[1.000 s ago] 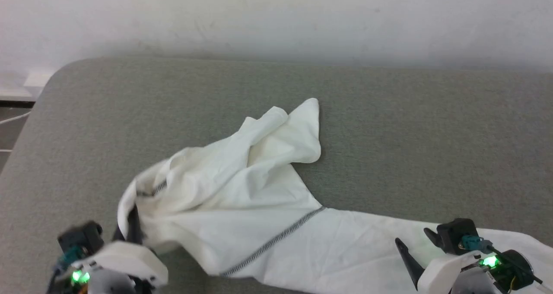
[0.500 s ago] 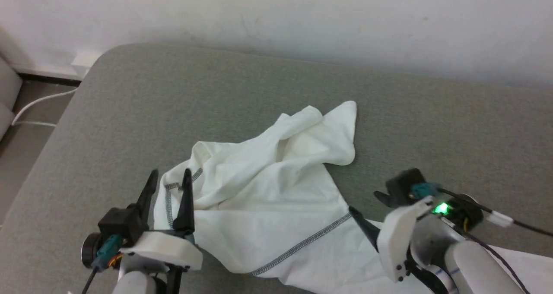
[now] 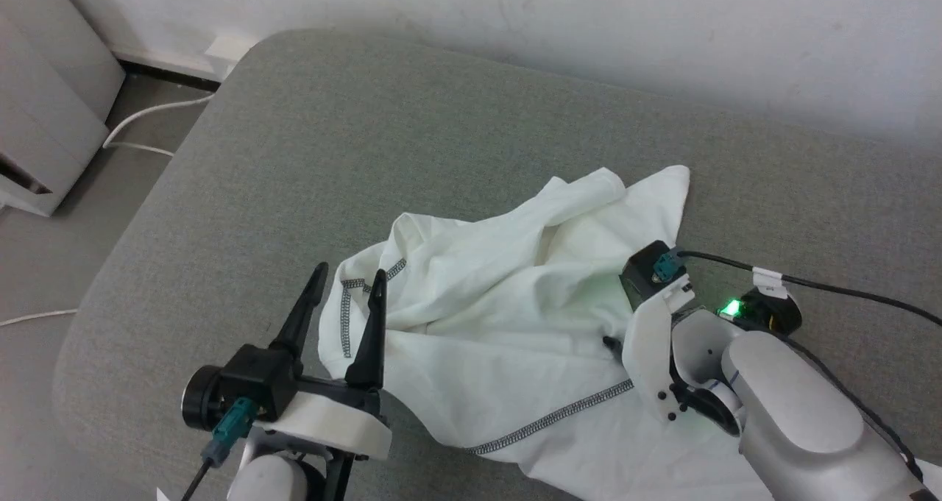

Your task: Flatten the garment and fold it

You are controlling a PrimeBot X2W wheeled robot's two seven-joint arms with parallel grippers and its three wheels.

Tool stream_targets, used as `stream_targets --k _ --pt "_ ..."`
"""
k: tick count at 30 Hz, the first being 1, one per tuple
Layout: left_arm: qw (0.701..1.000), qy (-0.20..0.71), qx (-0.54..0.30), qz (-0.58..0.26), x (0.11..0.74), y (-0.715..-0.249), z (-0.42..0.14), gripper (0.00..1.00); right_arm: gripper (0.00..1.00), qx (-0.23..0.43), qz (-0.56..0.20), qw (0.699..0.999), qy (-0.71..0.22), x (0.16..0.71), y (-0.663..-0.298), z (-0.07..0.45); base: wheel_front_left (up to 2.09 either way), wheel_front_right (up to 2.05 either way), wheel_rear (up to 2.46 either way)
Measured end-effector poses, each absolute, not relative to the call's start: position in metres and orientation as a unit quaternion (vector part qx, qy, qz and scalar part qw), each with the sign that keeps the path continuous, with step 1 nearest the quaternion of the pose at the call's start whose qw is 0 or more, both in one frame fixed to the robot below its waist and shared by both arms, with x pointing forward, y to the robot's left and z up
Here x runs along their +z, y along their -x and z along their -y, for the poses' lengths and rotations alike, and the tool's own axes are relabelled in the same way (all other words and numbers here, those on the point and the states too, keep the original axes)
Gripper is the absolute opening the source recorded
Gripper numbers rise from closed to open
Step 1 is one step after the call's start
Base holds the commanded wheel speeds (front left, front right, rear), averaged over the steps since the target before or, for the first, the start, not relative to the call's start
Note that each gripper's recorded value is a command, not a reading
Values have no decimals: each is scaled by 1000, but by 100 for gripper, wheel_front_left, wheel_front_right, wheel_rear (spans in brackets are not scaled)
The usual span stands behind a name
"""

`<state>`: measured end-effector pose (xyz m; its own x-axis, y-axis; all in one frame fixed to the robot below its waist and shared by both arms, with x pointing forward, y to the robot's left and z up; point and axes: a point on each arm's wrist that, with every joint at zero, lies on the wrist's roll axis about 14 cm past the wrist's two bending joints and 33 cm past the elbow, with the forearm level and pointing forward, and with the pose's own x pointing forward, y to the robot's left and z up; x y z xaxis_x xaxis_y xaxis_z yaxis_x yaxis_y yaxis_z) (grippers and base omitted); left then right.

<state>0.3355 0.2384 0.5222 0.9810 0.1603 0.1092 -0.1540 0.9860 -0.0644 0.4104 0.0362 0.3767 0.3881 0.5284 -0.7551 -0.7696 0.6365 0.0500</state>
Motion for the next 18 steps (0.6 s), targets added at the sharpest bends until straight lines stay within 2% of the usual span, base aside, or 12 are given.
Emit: stream_targets --k 1,7,10,15,18 --pt "995 29 80 53 520 -335 -239 100 0 400 -385 815 165 375 -412 -38 0 0 0" --pt "995 33 81 40 511 -337 -240 100 0 396 -365 827 162 373 -425 -32 0 0 0" --pt "996 32 76 41 511 -338 -238 100 0 375 -360 840 155 376 -430 -12 0 0 0" --pt "996 37 64 44 511 -342 -232 100 0 296 -368 866 166 383 -439 72 0 0 0" --pt "997 41 45 48 513 -348 -222 100 0 232 -396 870 182 387 -430 137 0 0 0"
